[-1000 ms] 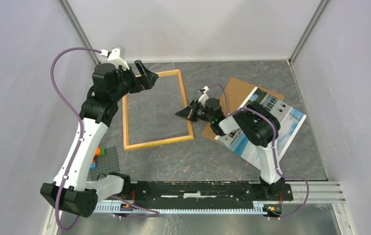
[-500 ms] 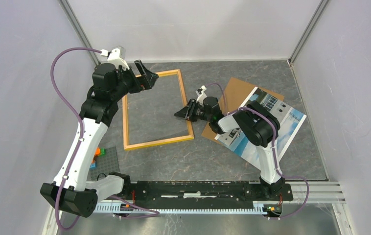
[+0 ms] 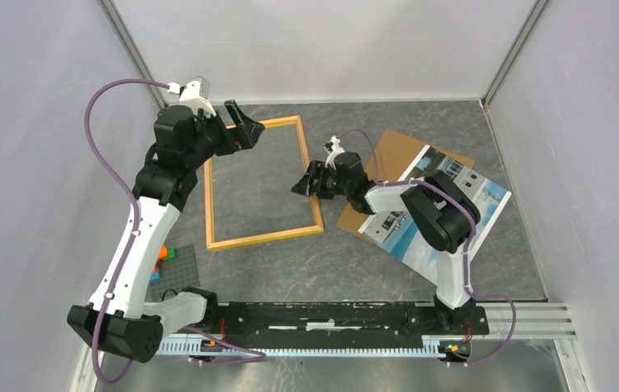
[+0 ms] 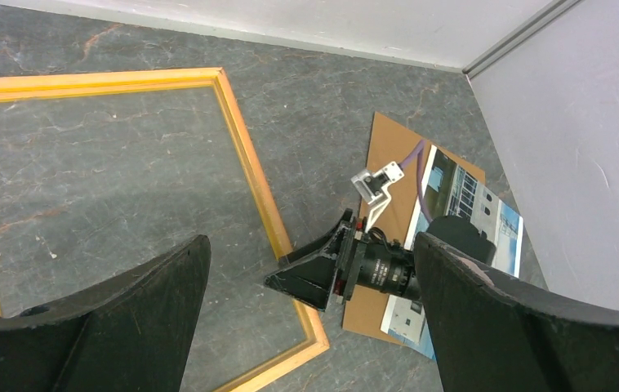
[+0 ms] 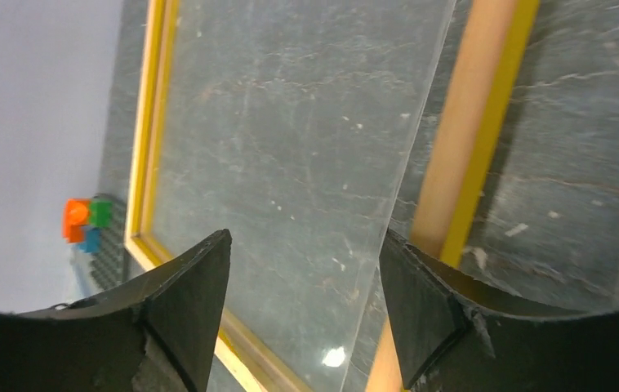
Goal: Put the photo into the frame
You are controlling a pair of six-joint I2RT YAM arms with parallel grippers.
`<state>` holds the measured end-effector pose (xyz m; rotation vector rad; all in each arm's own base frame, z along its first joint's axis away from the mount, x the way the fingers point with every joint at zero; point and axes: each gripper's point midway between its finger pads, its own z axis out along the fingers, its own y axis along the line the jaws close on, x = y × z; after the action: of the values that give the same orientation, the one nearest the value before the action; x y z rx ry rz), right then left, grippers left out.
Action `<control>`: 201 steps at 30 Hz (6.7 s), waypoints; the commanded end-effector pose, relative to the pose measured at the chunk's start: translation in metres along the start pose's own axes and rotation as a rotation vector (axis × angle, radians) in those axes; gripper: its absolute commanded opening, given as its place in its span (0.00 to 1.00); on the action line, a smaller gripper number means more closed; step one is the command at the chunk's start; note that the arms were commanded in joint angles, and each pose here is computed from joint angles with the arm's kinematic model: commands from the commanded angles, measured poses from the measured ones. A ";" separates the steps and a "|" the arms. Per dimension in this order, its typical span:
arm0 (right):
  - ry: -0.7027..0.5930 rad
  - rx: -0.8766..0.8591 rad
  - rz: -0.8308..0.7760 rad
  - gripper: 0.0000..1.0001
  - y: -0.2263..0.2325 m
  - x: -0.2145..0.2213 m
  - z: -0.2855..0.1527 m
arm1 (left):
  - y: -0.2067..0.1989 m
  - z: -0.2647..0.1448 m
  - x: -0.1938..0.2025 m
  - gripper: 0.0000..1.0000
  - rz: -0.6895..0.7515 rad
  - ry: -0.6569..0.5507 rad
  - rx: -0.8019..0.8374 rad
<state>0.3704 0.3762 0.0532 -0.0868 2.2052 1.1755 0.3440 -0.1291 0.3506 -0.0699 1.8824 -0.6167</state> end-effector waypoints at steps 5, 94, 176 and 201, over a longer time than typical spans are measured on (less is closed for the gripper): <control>-0.057 0.412 -0.361 0.77 -0.024 -0.044 -0.056 | -0.012 -0.006 -0.011 1.00 -0.008 -0.042 0.048; -0.309 0.973 0.162 0.93 -0.239 0.045 -0.379 | -0.235 0.109 0.376 0.98 -0.389 0.925 0.417; -0.405 0.743 -0.136 0.98 -0.171 -0.028 -0.378 | 0.143 -0.039 0.181 0.02 -0.303 0.397 -0.440; -0.309 0.659 -0.186 0.97 -0.159 -0.014 -0.348 | 0.108 -0.089 0.044 0.02 0.571 0.309 -1.002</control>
<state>0.2556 0.0126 0.0804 0.1735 2.1586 0.3267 0.2640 -0.0014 0.3356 -0.2837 2.0672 0.3784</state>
